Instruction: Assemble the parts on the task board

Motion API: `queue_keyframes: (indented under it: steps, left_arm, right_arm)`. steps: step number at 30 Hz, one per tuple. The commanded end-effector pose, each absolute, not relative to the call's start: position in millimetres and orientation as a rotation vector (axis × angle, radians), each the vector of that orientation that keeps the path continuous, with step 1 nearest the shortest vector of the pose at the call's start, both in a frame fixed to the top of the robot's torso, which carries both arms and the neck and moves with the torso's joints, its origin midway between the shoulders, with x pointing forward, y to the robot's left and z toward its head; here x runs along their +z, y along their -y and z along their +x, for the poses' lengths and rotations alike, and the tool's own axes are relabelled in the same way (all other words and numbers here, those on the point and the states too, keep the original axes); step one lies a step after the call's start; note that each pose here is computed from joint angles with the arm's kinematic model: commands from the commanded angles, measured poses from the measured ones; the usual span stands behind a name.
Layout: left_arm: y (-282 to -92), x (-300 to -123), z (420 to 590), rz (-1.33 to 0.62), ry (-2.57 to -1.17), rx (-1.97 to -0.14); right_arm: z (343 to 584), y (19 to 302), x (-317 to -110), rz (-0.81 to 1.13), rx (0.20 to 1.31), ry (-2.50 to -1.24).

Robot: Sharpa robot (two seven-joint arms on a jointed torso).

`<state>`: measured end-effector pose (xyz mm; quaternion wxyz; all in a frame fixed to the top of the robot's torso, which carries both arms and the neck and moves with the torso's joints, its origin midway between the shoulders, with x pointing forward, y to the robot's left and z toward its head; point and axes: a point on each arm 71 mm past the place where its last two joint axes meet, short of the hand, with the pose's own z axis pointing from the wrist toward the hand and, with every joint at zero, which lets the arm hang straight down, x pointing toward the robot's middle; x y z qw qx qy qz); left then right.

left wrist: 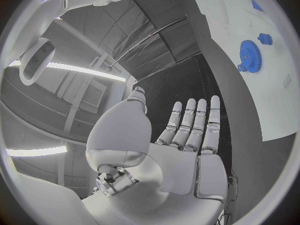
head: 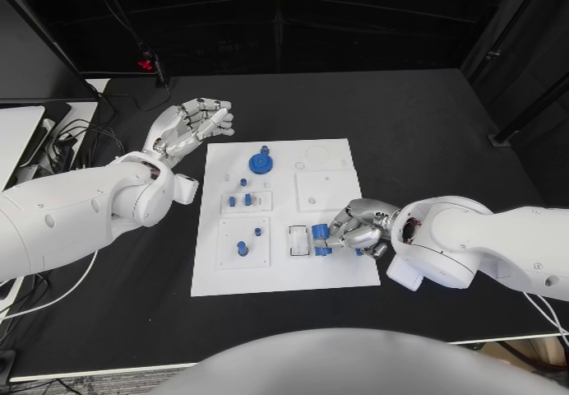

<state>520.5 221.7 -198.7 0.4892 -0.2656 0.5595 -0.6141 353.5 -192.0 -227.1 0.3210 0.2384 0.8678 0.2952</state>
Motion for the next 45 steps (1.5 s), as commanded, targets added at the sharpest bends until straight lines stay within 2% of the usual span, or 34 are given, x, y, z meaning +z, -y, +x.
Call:
queue_keyframes:
  steps: [1, 9, 27, 45]
  left_arm:
    - [-220.4, -195.0, 519.6, -0.616, -1.323, -1.531]
    - [-219.4, -195.5, 519.4, -0.616, -1.325, -1.535]
    - [-219.1, -195.7, 519.2, -0.617, -1.326, -1.535]
    - [-217.9, -195.9, 519.4, -0.616, -1.328, -1.538]
  right_arm:
    - [353.5, 186.1, -226.1, 0.661, 0.869, -2.284]
    - [358.8, 179.2, -230.5, 0.67, 0.878, -2.308]
    - [363.2, 172.8, -239.7, 0.654, 0.797, -2.398]
    - [366.2, 168.7, -239.5, 0.665, 0.805, -2.37]
